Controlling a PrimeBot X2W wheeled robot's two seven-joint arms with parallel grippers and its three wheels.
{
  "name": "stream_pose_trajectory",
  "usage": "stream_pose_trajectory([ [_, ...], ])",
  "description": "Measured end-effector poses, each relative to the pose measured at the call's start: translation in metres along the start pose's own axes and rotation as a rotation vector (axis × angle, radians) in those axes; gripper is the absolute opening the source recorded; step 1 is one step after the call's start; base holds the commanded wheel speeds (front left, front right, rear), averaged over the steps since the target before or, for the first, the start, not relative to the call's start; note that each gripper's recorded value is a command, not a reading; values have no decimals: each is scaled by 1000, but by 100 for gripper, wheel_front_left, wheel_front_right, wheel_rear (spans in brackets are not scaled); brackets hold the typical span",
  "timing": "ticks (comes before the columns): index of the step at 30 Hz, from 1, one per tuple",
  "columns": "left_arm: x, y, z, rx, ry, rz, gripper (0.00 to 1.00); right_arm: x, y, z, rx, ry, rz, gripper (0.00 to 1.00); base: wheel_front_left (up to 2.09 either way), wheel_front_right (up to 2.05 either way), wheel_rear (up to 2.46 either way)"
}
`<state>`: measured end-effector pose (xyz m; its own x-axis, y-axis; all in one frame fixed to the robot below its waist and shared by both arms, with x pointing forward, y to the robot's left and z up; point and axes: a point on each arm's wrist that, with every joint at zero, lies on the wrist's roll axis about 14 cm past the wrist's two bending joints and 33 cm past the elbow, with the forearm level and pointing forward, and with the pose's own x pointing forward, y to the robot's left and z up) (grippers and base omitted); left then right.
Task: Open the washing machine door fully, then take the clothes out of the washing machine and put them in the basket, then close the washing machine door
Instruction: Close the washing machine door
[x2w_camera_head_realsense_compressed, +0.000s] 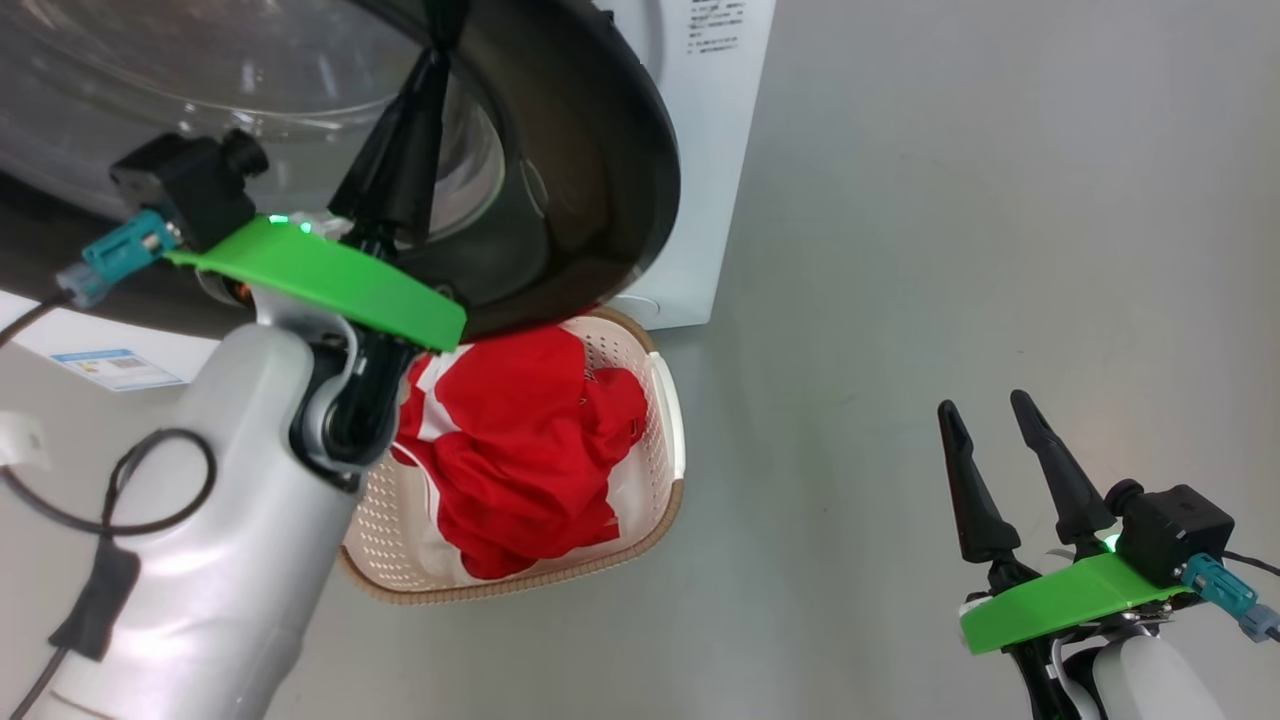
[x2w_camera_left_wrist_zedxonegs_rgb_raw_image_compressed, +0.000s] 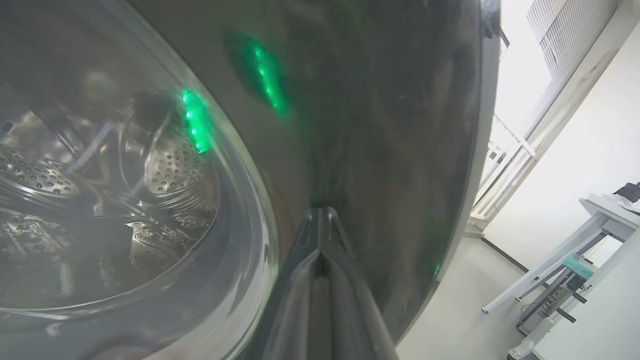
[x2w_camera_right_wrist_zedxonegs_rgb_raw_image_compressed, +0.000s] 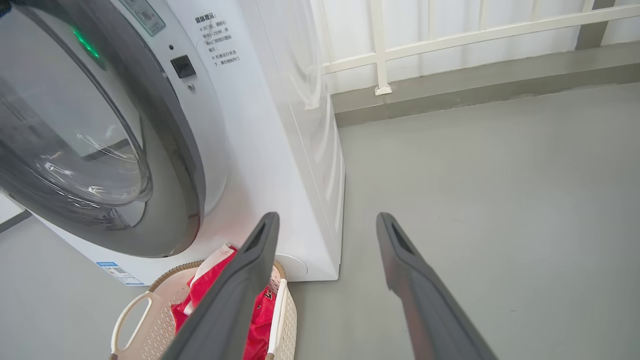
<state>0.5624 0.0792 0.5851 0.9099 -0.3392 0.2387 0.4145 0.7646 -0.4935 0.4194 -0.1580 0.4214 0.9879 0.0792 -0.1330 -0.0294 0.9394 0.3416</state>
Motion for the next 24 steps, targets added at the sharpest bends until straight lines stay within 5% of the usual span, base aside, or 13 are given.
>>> stream_pose_trajectory([
  [24, 26, -1, 2, 66, -36, 29, 0, -6, -14, 12, -1, -32, -44, 100, 0, 0, 0],
])
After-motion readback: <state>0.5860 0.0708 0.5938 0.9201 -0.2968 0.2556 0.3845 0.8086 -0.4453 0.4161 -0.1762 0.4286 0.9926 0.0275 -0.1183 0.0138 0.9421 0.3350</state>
